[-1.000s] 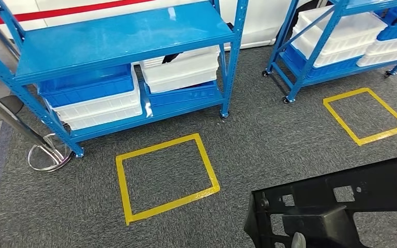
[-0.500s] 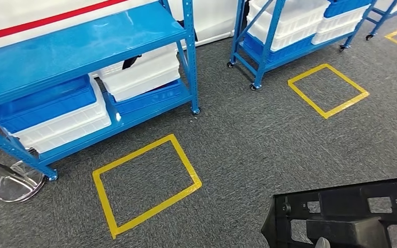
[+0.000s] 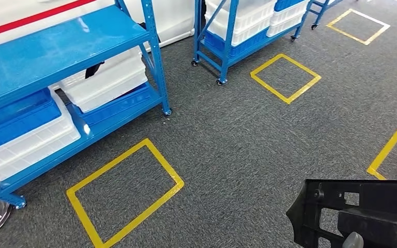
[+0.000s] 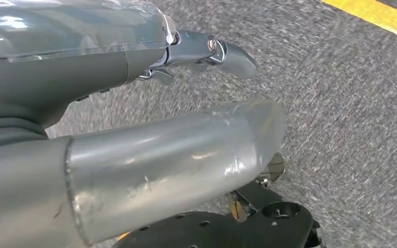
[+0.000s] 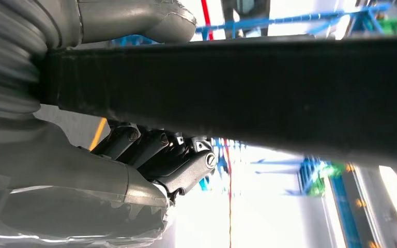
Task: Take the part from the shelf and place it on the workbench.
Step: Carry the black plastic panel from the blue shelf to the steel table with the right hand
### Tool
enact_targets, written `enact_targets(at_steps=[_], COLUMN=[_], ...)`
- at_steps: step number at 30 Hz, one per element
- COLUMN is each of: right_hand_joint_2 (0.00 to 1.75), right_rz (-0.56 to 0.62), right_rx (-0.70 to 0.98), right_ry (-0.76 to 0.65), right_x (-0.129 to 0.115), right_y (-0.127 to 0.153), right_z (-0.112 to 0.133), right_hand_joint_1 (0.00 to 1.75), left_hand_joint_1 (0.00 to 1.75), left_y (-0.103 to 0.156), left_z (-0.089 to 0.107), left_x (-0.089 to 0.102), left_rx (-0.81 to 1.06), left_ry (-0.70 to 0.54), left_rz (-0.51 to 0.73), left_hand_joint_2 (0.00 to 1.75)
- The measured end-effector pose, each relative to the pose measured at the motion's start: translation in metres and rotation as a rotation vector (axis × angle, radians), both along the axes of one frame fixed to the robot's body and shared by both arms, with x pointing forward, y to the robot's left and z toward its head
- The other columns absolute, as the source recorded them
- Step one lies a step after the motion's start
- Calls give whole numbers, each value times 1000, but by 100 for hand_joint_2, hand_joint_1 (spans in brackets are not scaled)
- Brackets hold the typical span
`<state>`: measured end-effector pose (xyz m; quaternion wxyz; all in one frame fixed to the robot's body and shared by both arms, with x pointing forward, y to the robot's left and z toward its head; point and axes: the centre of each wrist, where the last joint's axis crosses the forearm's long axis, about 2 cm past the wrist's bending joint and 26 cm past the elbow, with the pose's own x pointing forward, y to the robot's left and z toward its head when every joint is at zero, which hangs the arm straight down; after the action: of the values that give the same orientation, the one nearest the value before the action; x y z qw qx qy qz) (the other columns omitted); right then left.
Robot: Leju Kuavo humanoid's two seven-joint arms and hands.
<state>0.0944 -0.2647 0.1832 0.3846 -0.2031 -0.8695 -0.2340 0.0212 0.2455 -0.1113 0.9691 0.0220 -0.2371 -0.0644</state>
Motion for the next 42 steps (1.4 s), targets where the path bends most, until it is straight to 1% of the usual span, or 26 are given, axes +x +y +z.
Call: enact_targets(at_steps=[7, 11, 15, 22, 27, 31, 42], right_hand_joint_2=[175, 175, 175, 175, 175, 175, 175], right_rz=[-16, -54, -83, -83, -93, -79, -88], right_rx=[-21, -68, -108, -110, -131, -123, -148], right_ry=[-4, 6, 10, 8, 14, 7, 15], right_x=[1, 0, 2, 2, 2, 3, 3], right_y=[-1, -1, 0, 2, 3, 4, 7], right_z=[3, 6, 8, 9, 10, 10, 11], right_hand_joint_1=[175, 175, 175, 175, 175, 175, 175], left_hand_joint_1=[0, 0, 0, 0, 0, 0, 0], left_y=[0, 0, 0, 0, 0, 0, 0], left_z=[0, 0, 0, 0, 0, 0, 0], left_x=[3, 6, 3, 1, 2, 0, 4], left_rx=[-1, 0, 1, 2, 0, 3, 4], left_ry=[-5, -12, -9, -5, -13, -10, -18], left_rz=[2, 3, 2, 8, 14, 13, 25], left_hand_joint_2=[0, 0, 0, 0, 0, 0, 0])
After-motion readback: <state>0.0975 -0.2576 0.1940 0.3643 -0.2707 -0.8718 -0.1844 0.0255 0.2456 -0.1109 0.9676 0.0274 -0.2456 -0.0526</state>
